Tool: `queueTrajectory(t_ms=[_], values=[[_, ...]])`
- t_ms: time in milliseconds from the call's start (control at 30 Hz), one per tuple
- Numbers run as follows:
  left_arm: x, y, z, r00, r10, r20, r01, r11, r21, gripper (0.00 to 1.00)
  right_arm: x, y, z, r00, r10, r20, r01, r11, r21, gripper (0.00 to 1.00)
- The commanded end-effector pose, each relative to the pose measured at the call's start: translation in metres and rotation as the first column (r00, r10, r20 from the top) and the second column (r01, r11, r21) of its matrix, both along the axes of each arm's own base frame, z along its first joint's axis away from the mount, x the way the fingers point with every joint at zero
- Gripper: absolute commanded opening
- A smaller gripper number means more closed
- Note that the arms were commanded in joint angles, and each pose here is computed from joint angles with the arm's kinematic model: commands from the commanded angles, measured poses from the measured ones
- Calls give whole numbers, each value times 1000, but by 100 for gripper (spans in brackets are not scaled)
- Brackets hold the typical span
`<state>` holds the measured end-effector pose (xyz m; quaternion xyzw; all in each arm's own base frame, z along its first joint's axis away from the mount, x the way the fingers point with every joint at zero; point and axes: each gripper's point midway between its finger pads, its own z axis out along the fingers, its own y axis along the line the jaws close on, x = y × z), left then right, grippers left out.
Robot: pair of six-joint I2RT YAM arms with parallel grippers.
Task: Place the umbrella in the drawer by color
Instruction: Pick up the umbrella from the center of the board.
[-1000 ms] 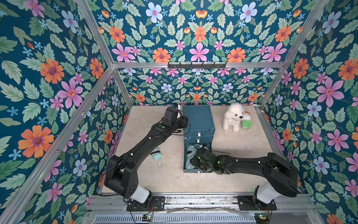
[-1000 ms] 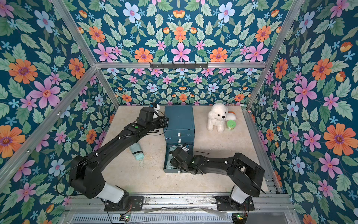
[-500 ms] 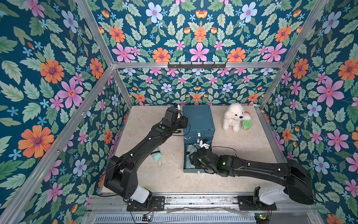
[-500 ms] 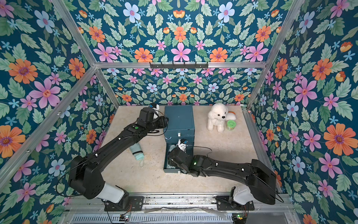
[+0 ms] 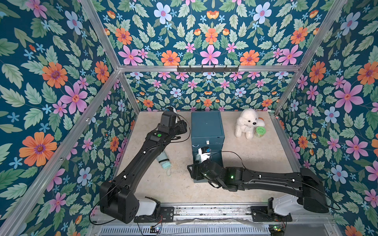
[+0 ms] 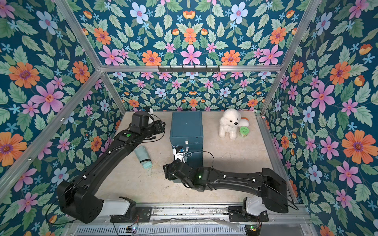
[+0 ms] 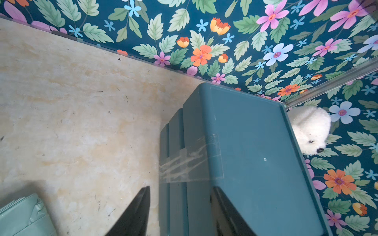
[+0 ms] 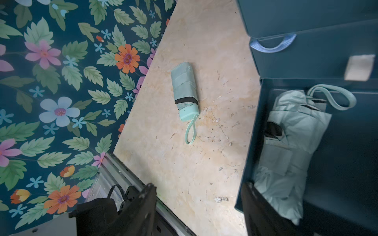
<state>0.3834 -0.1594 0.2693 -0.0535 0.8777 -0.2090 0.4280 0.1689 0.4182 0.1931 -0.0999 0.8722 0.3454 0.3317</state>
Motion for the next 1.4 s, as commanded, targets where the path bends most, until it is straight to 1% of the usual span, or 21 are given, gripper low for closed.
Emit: queueTrajectory(t_ms=[0,100,133,233,300,367,433,500,567,700,800,933,1000,1133,1200,1300,1333,1367], values=[[-8,7,-8,999,2,-35,-3,1000,-6,54,3,14,6,998,33,48,-32,999,-12,70],[-15,21,-12,998,38,-50,-37,999,6,52,7,23,3,999,26,43,-24,999,-44,70],[-18,29,-14,996,66,-52,-65,998,14,52,8,26,2,999,24,43,-21,998,-59,70],[-32,57,-36,981,170,-97,-168,985,26,53,13,27,7,998,-4,61,9,997,-79,70],[-47,84,-64,946,282,-162,-277,959,54,54,15,25,6,998,-18,67,23,997,-77,70],[-63,103,-91,907,360,-218,-360,932,44,56,15,24,10,997,-22,67,25,998,-52,69],[-77,116,-119,866,423,-266,-430,902,38,56,14,20,13,997,-26,67,28,999,-37,67],[-86,120,-143,835,454,-311,-467,884,35,57,12,14,13,997,-33,63,35,999,-25,65],[-90,120,-162,812,461,-357,-478,877,46,56,11,7,12,998,-41,53,42,999,-8,63],[-85,116,-186,791,462,-402,-481,875,58,55,3,-6,7,999,-37,27,36,999,25,61],[-83,122,-196,767,493,-411,-499,861,101,54,0,-16,4,999,-48,17,47,998,50,60],[-82,127,-201,762,512,-396,-506,853,127,57,-2,-21,4,999,-44,9,43,997,70,60],[-83,131,-206,750,530,-395,-515,843,155,59,-2,-23,4,999,-46,11,45,996,73,60],[-89,131,-221,737,529,-421,-510,844,167,62,-2,-24,6,999,-48,10,47,996,71,62],[-93,131,-230,729,531,-432,-511,842,173,62,-2,-24,7,999,-48,12,47,996,73,63],[-99,133,-241,717,534,-448,-508,841,188,60,-2,-25,8,999,-52,11,51,996,80,64],[-100,133,-244,716,533,-451,-507,841,188,59,-3,-26,9,999,-51,10,50,995,82,64],[-102,132,-247,715,532,-453,-507,841,187,55,-3,-26,8,999,-49,9,48,996,81,64]])
